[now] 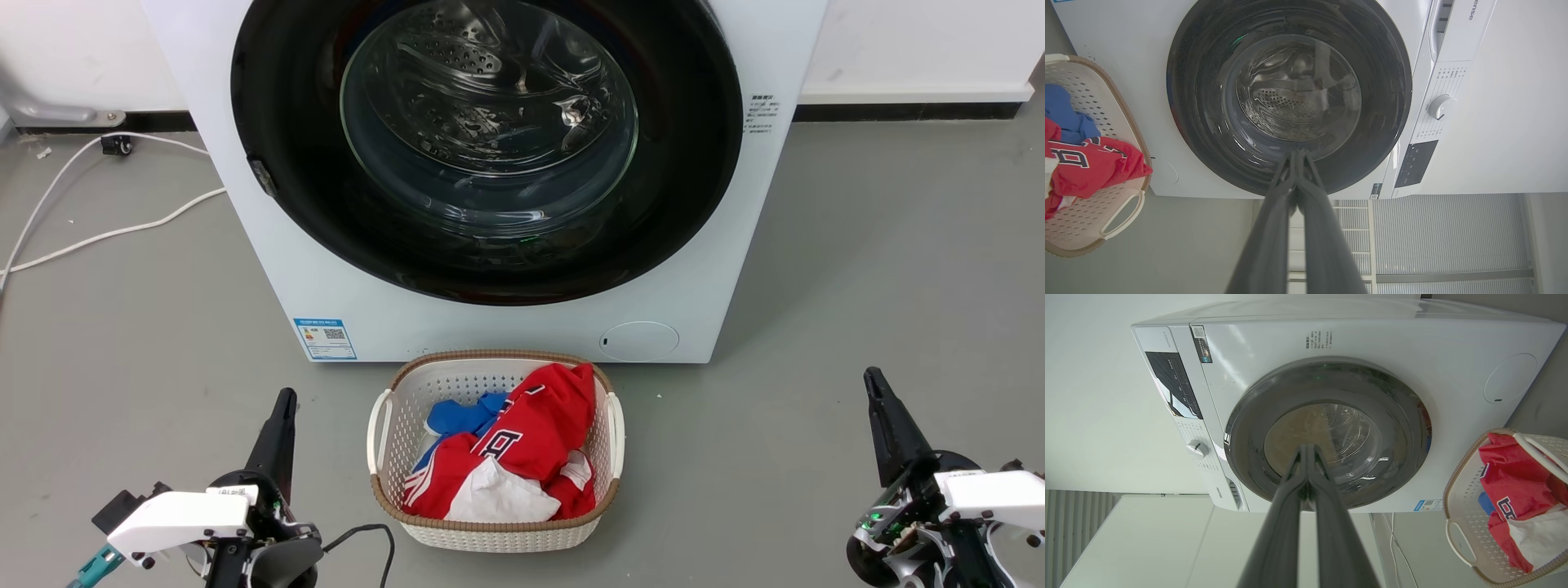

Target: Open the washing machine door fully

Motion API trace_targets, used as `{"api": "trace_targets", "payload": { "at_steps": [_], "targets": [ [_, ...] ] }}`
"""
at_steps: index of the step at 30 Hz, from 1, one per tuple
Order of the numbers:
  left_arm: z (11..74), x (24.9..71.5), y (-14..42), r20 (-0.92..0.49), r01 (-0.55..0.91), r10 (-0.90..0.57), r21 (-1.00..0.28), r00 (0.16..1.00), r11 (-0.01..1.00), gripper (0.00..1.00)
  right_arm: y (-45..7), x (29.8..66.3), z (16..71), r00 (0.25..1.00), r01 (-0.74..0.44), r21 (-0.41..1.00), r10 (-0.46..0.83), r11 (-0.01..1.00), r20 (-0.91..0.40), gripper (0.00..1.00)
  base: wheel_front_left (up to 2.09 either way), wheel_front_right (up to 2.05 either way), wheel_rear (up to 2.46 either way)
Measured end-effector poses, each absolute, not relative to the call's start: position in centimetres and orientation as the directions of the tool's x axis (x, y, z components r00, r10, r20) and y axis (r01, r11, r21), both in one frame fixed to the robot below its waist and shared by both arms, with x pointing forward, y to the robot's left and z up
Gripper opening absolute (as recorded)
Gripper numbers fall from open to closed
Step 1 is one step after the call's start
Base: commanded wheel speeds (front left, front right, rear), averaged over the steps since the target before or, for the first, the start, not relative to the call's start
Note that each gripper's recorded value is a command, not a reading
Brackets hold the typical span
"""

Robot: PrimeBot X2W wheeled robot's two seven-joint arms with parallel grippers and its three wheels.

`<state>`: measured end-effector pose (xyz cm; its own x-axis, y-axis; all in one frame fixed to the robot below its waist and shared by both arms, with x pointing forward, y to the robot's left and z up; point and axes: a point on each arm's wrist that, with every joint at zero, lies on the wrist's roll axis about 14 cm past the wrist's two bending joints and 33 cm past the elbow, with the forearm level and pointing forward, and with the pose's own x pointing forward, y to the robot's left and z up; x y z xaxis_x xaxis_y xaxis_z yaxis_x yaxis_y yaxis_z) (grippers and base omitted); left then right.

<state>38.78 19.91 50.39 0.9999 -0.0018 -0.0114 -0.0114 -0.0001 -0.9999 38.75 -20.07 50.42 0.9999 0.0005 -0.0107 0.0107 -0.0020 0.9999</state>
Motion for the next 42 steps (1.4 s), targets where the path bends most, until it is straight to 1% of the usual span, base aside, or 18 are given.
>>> {"api": "trace_targets", "payload": {
  "at_steps": [24, 25, 29, 32, 38, 42],
  "targets": [
    [50.4, 38.8, 19.9, -0.012, -0.012, -0.001, -1.0, 1.0, 0.0, 0.0, -20.1, 38.7, 50.4, 1.0, 0.011, 1.0, 0.0, -0.003, -0.011, 0.0, 0.0, 0.0, 0.0],
    [50.0, 38.7, 19.9, -0.022, -0.022, -0.001, -1.0, 1.0, -0.002, 1.0, -20.1, 38.6, 50.1, 1.0, 0.021, 1.0, 0.0, -0.005, -0.021, 1.0, 0.0, 0.0, 0.0],
    [48.0, 37.6, 19.8, -0.084, -0.084, -0.001, -0.996, 0.996, -0.008, 1.0, -20.1, 37.5, 48.0, 0.997, 0.081, 0.997, -0.006, -0.009, -0.082, 1.0, 0.0, 0.0, 0.0],
    [48.2, 37.7, 19.6, -0.078, -0.078, 0.0, -0.997, 0.997, -0.003, 1.0, -20.1, 37.5, 48.1, 0.997, 0.078, 0.997, -0.013, -0.006, -0.078, 1.0, 0.0, 0.0, 0.0],
    [49.2, 37.8, 19.1, -0.048, -0.048, 0.001, -0.997, 0.999, 0.062, 1.0, -19.7, 37.6, 48.9, 0.998, 0.055, 0.997, -0.02, 0.055, -0.054, 1.0, 0.0, 0.0, 0.0],
    [49.6, 37.7, 19.3, -0.037, -0.037, 0.005, -0.99, 0.999, 0.138, 1.0, -19.4, 37.7, 49.1, 0.999, 0.049, 0.988, -0.016, 0.149, -0.047, 1.0, 0.0, 0.0, 0.0]
  ]
}}
